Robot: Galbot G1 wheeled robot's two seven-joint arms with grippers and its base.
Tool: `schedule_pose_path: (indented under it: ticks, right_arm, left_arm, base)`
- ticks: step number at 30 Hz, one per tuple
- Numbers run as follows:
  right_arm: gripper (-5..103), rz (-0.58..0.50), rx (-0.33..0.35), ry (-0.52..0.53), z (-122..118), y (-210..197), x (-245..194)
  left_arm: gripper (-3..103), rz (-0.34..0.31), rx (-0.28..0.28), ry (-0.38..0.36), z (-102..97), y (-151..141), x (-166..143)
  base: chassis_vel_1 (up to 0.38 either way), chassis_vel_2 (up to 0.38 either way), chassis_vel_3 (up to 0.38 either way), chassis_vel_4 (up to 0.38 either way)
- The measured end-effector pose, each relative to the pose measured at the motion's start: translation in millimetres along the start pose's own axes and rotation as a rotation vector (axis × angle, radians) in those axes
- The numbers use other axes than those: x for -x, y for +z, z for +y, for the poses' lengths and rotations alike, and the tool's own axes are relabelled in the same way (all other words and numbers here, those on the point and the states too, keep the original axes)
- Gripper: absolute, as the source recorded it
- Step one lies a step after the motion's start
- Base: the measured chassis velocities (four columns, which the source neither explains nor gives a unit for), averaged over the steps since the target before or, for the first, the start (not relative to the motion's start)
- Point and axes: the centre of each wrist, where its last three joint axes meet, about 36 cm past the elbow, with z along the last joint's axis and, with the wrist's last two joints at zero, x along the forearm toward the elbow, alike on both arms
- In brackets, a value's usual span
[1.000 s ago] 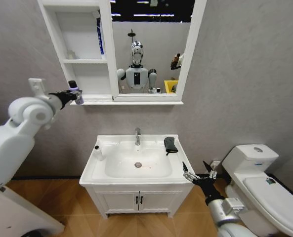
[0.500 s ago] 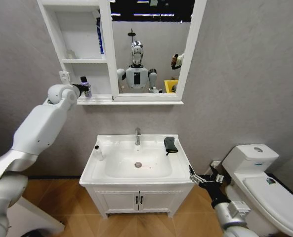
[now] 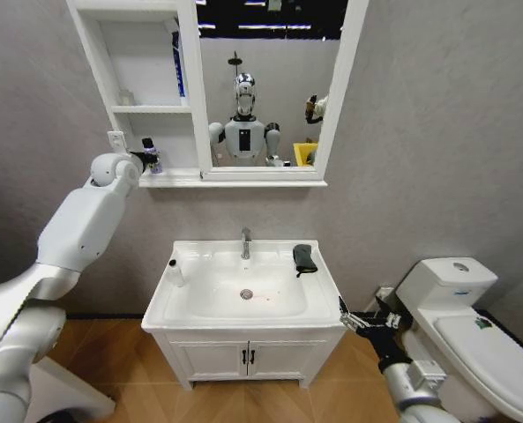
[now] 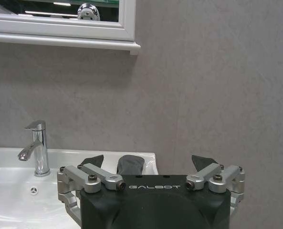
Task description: Move facial cleanser and shampoo from washbasin to cabinet, then wipe washbasin with towel.
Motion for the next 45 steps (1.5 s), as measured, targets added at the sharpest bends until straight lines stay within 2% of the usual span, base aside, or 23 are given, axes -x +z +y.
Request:
schedule_pose_path:
  ticks: [5,8,9,12,13,14,16,19,20,22,23,26,27,30,31,34,35,37,38,40,41,43,45]
  right_arm:
    - [100,0.003,-0.003,0.0,-1,1,-1]
    - [100,0.004,-0.006,0.0,-1,1,-1]
    - [100,0.004,-0.006,0.0,-1,1,-1]
    - [100,0.002,-0.007,-0.004,0,1,0]
    - [100,0.002,-0.007,-0.004,0,1,0]
    - [100,0.001,-0.007,-0.005,0,1,0]
    - [100,0.0,-0.007,-0.006,1,0,1]
    - [100,-0.001,-0.005,-0.009,3,0,2]
    - [100,-0.001,-0.005,-0.009,3,0,2]
    - [100,0.003,-0.004,-0.01,5,2,4]
    - [100,0.003,-0.004,-0.01,5,2,4]
    - [100,0.009,0.003,-0.014,9,4,6]
    - [100,0.009,0.003,-0.014,9,4,6]
    - [100,0.011,0.002,-0.016,10,4,6]
    - [100,0.011,0.002,-0.016,10,4,6]
    - [100,0.018,-0.004,-0.012,6,4,4]
    - [100,0.018,-0.004,-0.012,6,4,4]
    - [100,0.019,-0.008,-0.012,5,5,4]
    - [100,0.019,-0.008,-0.012,5,5,4]
    - [100,0.021,-0.005,-0.011,6,5,5]
    - [100,0.021,-0.005,-0.011,6,5,5]
    - [100,0.024,-0.003,-0.011,6,4,4]
    - [100,0.024,-0.003,-0.007,4,4,4]
  left_arm:
    - [58,-0.012,0.011,-0.003,-1.7,-1,1]
    - [76,-0.026,0.005,-0.011,-0.2,-2,1]
    - [76,-0.026,0.005,-0.011,-0.2,-2,1]
    - [91,-0.05,-0.001,-0.025,7.6,-6,-7]
    - [91,-0.05,-0.001,-0.025,7.6,-6,-7]
    - [96,-0.067,-0.003,-0.032,11.5,-8,-14]
    - [98,-0.088,-0.002,-0.031,14.9,-10,-27]
    - [100,-0.11,0.032,0.0,23.1,-5,-87]
    - [100,-0.11,0.032,0.0,23.1,-5,-87]
    - [100,-0.101,0.059,0.028,15.5,22,-133]
    - [100,-0.101,0.059,0.028,15.5,22,-133]
    - [100,-0.075,0.076,0.07,-1.0,76,-187]
    - [100,-0.075,0.076,0.07,-1.0,76,-187]
    - [100,-0.023,0.086,0.031,-8.3,176,-204]
    - [100,-0.023,0.086,0.031,-8.3,176,-204]
    - [100,0.031,0.034,0.002,-23.0,278,-220]
    - [100,0.031,0.034,0.002,-23.0,278,-220]
    - [100,0.045,0.027,-0.006,-28.7,315,-222]
    - [100,0.045,0.027,-0.006,-28.7,315,-222]
    - [100,0.091,0.045,-0.025,-36.7,360,-214]
    - [100,0.091,0.045,-0.025,-36.7,360,-214]
    - [100,0.147,0.066,-0.049,-39.5,391,-201]
    - [100,0.17,0.076,-0.057,-39.9,404,-195]
  base:
    - [0.0,0.0,0.0,0.0]
    - [0.0,0.0,0.0,0.0]
    - [0.0,0.0,0.0,0.0]
    - [0.0,0.0,0.0,0.0]
    - [0.0,0.0,0.0,0.0]
    - [0.0,0.0,0.0,0.0]
    - [0.0,0.0,0.0,0.0]
    - [0.0,0.0,0.0,0.0]
    - [0.0,0.0,0.0,0.0]
    - [0.0,0.0,0.0,0.0]
    - [0.0,0.0,0.0,0.0]
    - [0.0,0.0,0.0,0.0]
    - [0.0,0.0,0.0,0.0]
    - [0.0,0.0,0.0,0.0]
    - [0.0,0.0,0.0,0.0]
    - [0.0,0.0,0.0,0.0]
    - [0.0,0.0,0.0,0.0]
    - [0.0,0.0,0.0,0.0]
    - [0.0,0.0,0.0,0.0]
    - [0.0,0.0,0.0,0.0]
    - [0.0,0.0,0.0,0.0]
    - [0.0,0.0,0.0,0.0]
    - [0.0,0.0,0.0,0.0]
